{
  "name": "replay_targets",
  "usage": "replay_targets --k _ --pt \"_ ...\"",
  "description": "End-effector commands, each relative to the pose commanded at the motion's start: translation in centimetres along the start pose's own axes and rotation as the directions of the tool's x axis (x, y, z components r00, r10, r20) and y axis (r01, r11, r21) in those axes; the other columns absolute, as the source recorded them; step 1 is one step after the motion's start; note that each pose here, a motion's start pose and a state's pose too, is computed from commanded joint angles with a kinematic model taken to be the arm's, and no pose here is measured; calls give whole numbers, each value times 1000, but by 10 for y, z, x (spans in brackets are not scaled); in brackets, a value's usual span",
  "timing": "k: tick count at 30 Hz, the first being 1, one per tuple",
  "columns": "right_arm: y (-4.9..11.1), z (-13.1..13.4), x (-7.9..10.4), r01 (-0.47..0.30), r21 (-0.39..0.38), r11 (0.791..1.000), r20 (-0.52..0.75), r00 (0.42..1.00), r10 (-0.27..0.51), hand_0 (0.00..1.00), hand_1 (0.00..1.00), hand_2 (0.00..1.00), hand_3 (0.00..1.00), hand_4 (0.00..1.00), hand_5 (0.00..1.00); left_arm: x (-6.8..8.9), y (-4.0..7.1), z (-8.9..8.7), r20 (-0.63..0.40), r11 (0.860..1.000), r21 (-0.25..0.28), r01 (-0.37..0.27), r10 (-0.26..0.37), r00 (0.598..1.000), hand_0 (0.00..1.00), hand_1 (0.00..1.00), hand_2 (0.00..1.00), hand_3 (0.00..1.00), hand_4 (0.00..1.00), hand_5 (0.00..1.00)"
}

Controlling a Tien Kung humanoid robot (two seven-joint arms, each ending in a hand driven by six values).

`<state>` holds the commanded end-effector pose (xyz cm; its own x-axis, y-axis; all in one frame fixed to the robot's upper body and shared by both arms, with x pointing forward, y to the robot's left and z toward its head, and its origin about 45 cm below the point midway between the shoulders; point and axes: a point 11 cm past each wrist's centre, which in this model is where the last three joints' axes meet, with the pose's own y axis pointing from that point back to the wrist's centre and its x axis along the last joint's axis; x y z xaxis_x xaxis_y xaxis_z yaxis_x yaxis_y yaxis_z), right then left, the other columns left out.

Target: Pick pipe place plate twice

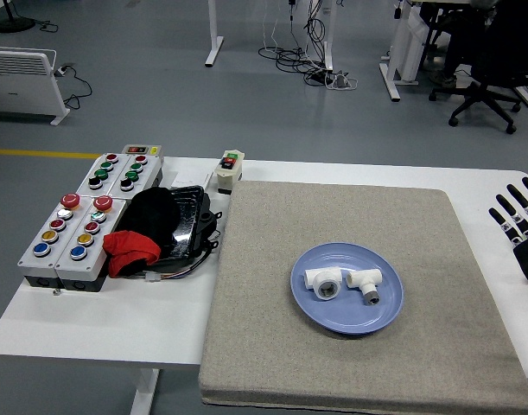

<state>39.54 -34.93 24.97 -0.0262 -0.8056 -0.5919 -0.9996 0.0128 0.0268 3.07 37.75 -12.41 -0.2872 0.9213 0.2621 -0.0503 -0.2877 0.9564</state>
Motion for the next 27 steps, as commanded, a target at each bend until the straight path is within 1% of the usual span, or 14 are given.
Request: replay_targets --k 8,27 --pt "4 -2 5 -12 6 1000 7 1000 12 933 829 819 778 611 998 2 0 -3 -3 1000 -2 3 -3 1000 623 585 600 594 286 998" --pt "4 -13 2 -12 32 999 26 1000 11 937 828 824 771 617 998 0 0 2 -6 1000 -13 8 -8 1000 622 587 600 596 285 998"
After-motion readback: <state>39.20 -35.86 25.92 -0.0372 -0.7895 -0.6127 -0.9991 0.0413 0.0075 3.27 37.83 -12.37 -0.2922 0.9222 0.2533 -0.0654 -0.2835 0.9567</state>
